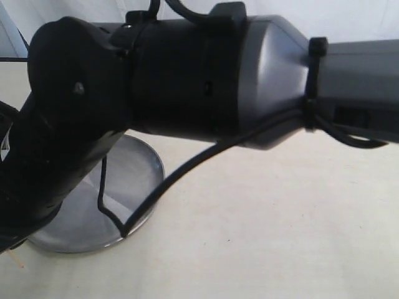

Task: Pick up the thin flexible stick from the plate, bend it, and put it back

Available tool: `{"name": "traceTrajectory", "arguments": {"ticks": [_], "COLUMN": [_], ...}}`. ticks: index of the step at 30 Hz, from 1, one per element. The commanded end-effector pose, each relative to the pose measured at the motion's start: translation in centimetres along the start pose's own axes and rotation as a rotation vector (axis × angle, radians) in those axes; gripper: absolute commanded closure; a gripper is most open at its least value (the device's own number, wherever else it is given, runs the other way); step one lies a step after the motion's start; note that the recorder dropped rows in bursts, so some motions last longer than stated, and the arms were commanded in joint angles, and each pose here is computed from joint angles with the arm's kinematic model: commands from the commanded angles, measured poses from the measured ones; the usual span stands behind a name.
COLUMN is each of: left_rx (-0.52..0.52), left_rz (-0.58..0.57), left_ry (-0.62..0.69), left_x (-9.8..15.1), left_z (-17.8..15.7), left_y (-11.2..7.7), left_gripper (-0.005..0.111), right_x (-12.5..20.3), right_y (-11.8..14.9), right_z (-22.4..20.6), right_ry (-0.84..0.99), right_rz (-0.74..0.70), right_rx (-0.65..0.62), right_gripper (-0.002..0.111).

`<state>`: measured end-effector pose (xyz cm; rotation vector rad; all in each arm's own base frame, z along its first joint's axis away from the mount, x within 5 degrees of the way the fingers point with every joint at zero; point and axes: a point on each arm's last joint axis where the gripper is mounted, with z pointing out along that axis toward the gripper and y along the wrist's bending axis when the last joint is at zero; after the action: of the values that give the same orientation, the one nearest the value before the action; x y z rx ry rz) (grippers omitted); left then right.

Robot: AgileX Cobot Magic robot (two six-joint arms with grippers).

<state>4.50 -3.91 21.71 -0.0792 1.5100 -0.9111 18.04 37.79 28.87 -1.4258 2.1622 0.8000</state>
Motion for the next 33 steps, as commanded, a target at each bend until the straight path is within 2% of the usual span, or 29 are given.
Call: {"name": "traceTrajectory", "arguments": {"ticks": [1, 14, 17, 22, 23, 29, 33], "left_rx": [-0.031, -0.022, -0.022, -0.022, -0.022, -0.014, -0.003], "left_rz": [0.068, 0.015, 0.015, 0.015, 0.015, -0.029, -0.081], "left_ry": [0.003, -0.013, -0.013, -0.013, -0.013, -0.027, -0.043], "left_x": [0.0, -0.1, -0.1, -0.1, -0.1, -0.2, -0.4], "left_z": [0.0, 0.0, 0.0, 0.0, 0.0, 0.0, 0.0], "left_y": [0.3, 0.2, 0.2, 0.2, 0.2, 0.2, 0.1], "left_gripper": [0.107, 0.107, 0.107, 0.107, 0.107, 0.107, 0.107], "right_x": [-0.5, 0.0, 0.0, 0.0, 0.0, 0.2, 0.3], "right_y": [0.8, 0.1, 0.0, -0.2, -0.3, -0.6, -1.3], "right_z": [-2.0, -0.9, -0.9, -1.0, -1.0, -0.4, 1.3], "right_ry": [-0.028, 0.014, 0.015, 0.021, 0.022, 0.034, 0.019], "right_rz": [0.006, -0.028, -0.036, -0.063, -0.07, -0.081, -0.035], "right_rx": [-0.024, 0.013, 0.021, 0.046, 0.052, 0.073, 0.086], "right_gripper": [0.109, 0.109, 0.097, 0.057, 0.052, 0.055, 0.055]}}
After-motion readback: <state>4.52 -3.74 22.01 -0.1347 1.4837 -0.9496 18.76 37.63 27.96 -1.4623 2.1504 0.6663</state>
